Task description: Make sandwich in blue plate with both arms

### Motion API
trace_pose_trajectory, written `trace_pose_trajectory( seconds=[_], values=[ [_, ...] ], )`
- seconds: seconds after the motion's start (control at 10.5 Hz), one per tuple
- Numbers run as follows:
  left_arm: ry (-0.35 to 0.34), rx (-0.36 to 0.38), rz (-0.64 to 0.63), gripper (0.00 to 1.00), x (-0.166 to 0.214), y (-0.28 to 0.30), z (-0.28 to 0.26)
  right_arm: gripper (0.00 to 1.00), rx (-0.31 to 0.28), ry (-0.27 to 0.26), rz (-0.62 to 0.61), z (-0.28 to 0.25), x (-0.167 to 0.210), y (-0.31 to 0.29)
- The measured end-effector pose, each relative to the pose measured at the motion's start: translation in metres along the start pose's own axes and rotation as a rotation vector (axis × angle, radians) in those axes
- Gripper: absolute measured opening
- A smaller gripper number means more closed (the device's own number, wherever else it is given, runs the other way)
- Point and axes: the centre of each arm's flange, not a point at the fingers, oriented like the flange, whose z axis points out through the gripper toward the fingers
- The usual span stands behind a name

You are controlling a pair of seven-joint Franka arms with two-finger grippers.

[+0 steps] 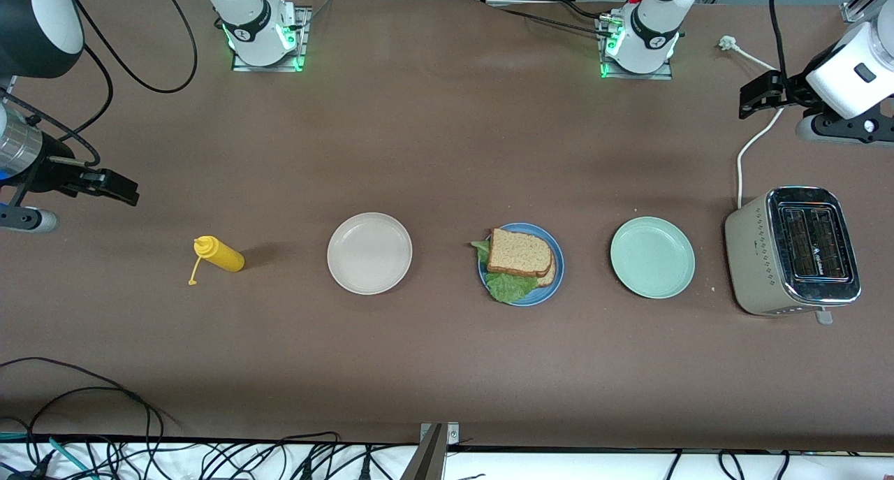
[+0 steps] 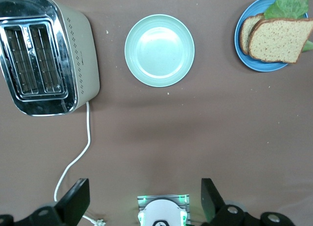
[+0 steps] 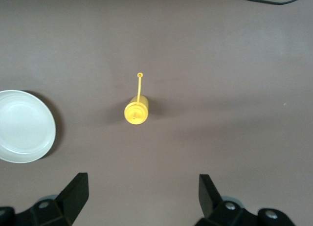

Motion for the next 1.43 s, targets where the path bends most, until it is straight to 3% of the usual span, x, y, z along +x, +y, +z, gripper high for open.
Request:
trace_pose_trajectory(
  seconds=[0.19, 0.57, 1.05, 1.43],
  values=[
    [0.0, 0.002, -0.03, 1.0, 0.0, 0.004, 0.0, 1.0, 0.039, -0.001, -0.005, -0.004, -0.003, -0.01],
    [0.025, -0.001, -0.047, 1.0, -0.002, 0.0, -0.011, 1.0, 0.043, 0.005, -0.003, -0.01, -0.009, -0.02],
    [0.027, -0.003, -0.065, 1.0, 0.003, -0.006, -0.012, 1.0, 0.012, -0.006, -0.014, -0.002, -0.014, -0.013],
    [0.083, -0.009, -0.093, 1.0, -0.001, -0.019, -0.035, 1.0, -0.015, 0.009, -0.025, -0.002, -0.011, -0.007]
  ],
)
